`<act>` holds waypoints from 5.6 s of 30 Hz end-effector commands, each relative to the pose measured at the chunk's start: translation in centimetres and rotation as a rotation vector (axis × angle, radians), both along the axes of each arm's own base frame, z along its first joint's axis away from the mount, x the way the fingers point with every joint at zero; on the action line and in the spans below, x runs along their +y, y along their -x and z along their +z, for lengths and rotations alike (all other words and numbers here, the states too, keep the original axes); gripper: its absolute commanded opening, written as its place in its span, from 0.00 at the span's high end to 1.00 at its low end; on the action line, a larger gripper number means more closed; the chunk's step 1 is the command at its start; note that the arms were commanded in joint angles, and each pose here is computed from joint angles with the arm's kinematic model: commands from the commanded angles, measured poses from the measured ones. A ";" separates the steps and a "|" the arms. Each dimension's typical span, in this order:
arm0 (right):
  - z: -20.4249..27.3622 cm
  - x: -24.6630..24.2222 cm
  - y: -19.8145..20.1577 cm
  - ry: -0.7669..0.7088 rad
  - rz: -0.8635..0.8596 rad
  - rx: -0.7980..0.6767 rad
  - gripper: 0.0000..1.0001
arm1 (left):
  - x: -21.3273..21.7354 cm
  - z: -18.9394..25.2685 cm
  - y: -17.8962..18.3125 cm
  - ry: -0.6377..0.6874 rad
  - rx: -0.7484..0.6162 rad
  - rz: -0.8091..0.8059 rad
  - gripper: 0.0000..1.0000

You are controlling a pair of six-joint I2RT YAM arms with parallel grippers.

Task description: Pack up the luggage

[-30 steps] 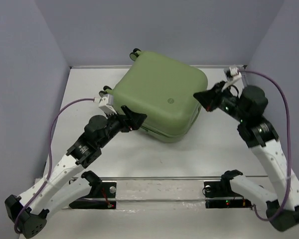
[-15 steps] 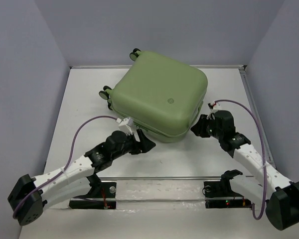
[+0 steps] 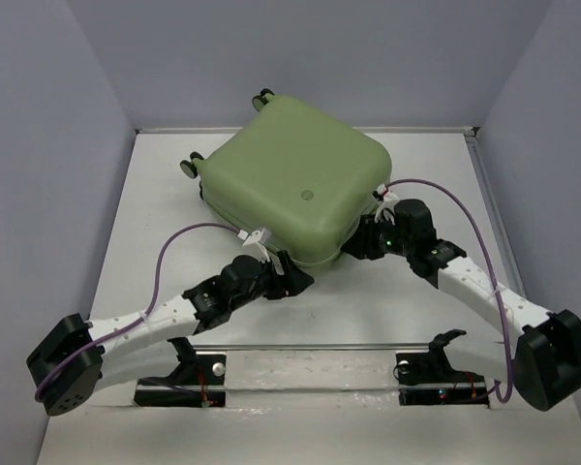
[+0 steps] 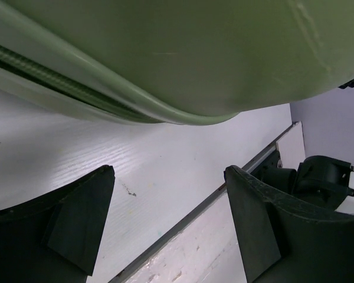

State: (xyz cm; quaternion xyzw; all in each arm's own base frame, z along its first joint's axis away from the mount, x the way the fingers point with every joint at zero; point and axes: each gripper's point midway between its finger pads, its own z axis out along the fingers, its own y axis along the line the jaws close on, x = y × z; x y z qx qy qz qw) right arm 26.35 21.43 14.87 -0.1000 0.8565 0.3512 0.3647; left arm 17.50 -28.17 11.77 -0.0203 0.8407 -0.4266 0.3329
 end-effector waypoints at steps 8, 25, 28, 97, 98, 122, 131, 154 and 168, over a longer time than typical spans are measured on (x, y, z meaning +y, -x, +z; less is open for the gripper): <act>1.1 -2.4 -2.5 0.056 -0.110 -0.326 0.62 | -1.4 4.3 -2.5 0.140 -0.064 0.101 0.14; -0.3 1.7 -2.3 0.038 0.200 -0.413 0.51 | -0.1 5.1 -3.7 0.094 -0.121 0.172 0.14; -0.5 2.1 -2.0 0.025 0.232 -0.409 0.51 | 0.1 5.7 -4.0 0.083 -0.140 0.184 0.14; 8.0 5.9 -3.2 -0.160 0.257 -0.905 0.76 | 2.0 7.8 -8.2 -0.052 -0.254 0.293 0.15; 8.3 6.0 -3.0 -0.182 0.261 -0.907 0.87 | 2.1 7.7 -8.3 -0.055 -0.252 0.301 0.15; -0.7 5.4 4.9 -0.052 0.108 -0.369 0.93 | 0.6 9.8 -9.8 0.018 -0.291 0.282 0.15; 1.4 -0.8 -2.5 0.089 -0.167 -0.410 0.62 | 1.8 8.8 -8.7 0.009 -0.276 0.283 0.15; 0.2 3.1 -7.0 0.001 -0.069 -0.471 0.68 | 1.8 6.9 -8.3 -0.016 -0.247 0.264 0.15; 2.1 3.2 -6.0 -0.045 -0.026 -0.604 0.62 | 1.6 7.2 -8.8 -0.025 -0.252 0.270 0.15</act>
